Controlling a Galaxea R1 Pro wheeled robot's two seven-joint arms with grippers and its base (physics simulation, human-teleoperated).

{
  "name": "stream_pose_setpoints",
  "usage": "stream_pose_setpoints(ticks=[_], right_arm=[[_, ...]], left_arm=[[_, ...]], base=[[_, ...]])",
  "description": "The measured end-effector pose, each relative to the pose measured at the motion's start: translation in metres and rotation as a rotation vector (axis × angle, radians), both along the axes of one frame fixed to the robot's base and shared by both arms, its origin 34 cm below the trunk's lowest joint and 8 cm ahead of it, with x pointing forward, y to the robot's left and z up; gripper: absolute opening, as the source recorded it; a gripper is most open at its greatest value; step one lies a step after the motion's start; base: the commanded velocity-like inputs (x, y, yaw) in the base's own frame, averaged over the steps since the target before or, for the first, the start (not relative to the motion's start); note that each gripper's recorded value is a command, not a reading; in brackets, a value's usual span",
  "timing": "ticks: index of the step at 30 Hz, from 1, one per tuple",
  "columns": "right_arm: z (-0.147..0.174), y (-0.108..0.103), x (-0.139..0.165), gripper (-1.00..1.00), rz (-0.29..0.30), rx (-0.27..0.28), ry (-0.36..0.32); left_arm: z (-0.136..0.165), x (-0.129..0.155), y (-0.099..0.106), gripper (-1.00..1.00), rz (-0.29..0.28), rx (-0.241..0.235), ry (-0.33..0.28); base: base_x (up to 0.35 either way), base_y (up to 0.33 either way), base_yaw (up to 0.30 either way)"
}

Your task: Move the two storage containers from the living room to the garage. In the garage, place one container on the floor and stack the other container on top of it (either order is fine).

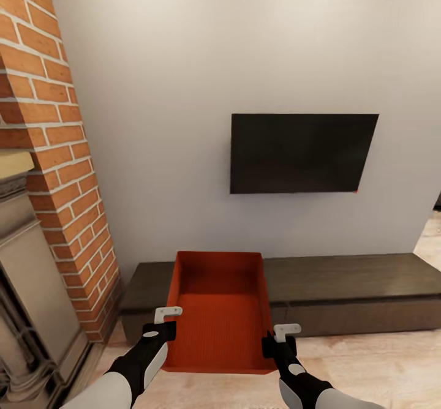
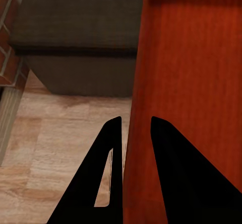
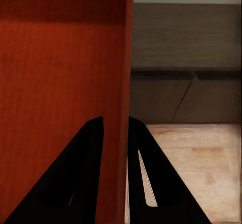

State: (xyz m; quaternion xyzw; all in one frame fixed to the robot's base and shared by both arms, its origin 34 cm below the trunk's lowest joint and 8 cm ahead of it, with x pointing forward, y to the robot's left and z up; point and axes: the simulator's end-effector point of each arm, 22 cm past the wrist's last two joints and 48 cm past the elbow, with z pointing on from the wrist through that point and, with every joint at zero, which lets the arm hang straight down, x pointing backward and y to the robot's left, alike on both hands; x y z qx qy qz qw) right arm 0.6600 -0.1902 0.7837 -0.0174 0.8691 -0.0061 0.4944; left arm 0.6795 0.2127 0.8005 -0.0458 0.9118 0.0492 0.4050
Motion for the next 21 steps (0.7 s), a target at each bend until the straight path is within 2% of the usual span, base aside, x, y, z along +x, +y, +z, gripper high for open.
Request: stream_pose_setpoints(ticks=[21], right_arm=[[0.0000,-0.0003,0.0002,-1.00,0.002,0.001,0.000]], left_arm=[[-0.0001,-0.0001,-0.0003,-1.00,0.000,-0.001,0.000]], base=[[0.000,0.000,-0.244]])
